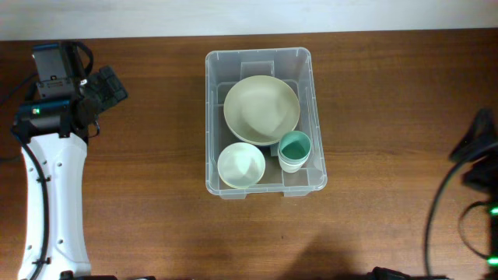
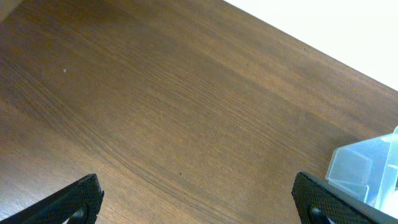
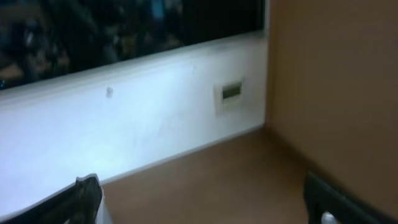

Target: Pack container

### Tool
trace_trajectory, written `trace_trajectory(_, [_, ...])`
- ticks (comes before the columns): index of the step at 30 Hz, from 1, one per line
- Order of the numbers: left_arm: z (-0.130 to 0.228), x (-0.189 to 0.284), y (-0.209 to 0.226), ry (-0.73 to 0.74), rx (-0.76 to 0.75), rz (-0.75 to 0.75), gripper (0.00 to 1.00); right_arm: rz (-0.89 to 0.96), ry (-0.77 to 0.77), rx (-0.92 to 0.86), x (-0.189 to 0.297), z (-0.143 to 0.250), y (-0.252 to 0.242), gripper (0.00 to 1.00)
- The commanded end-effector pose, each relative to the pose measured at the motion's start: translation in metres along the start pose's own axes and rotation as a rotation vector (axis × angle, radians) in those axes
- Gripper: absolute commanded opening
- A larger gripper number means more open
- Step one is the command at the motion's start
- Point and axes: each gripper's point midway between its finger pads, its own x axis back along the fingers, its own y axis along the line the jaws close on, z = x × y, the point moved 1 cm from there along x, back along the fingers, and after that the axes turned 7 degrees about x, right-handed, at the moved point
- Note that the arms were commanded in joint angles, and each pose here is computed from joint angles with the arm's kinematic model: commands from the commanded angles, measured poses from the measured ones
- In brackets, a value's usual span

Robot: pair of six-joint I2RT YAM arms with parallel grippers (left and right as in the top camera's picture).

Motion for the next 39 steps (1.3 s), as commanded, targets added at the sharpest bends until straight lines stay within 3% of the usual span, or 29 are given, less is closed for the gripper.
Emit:
trace_trajectory(1, [-0.008,0.011,0.0,-0.032,0.022,0.014,0.99,-0.056,0.002,-0.008,-0.013,0.057,0.009,0.98])
trace_trajectory(9, [-0.008,0.011,0.0,-0.032,0.022,0.014,1.0,-0.151,-0.163,-0.004,-0.039,0.158,0.024,0.98])
trace_trajectory(13, [-0.008,0.011,0.0,-0.032,0.023,0.014,0.99,-0.189,-0.188,0.001,-0.039,0.189,0.033,0.99])
trace_trajectory(25, [-0.008,0.011,0.0,-0.032,0.022,0.014,0.99,-0.264,-0.189,0.057,-0.035,0.227,0.05,0.99])
trace_trajectory(33, [-0.008,0.011,0.0,-0.032,0.022,0.014,0.99,-0.267,-0.296,0.053,-0.031,0.227,0.051,0.99])
trace_trajectory(39, [-0.008,0.011,0.0,-0.032,0.022,0.014,0.99,-0.291,-0.272,0.051,-0.034,0.241,0.055,0.99])
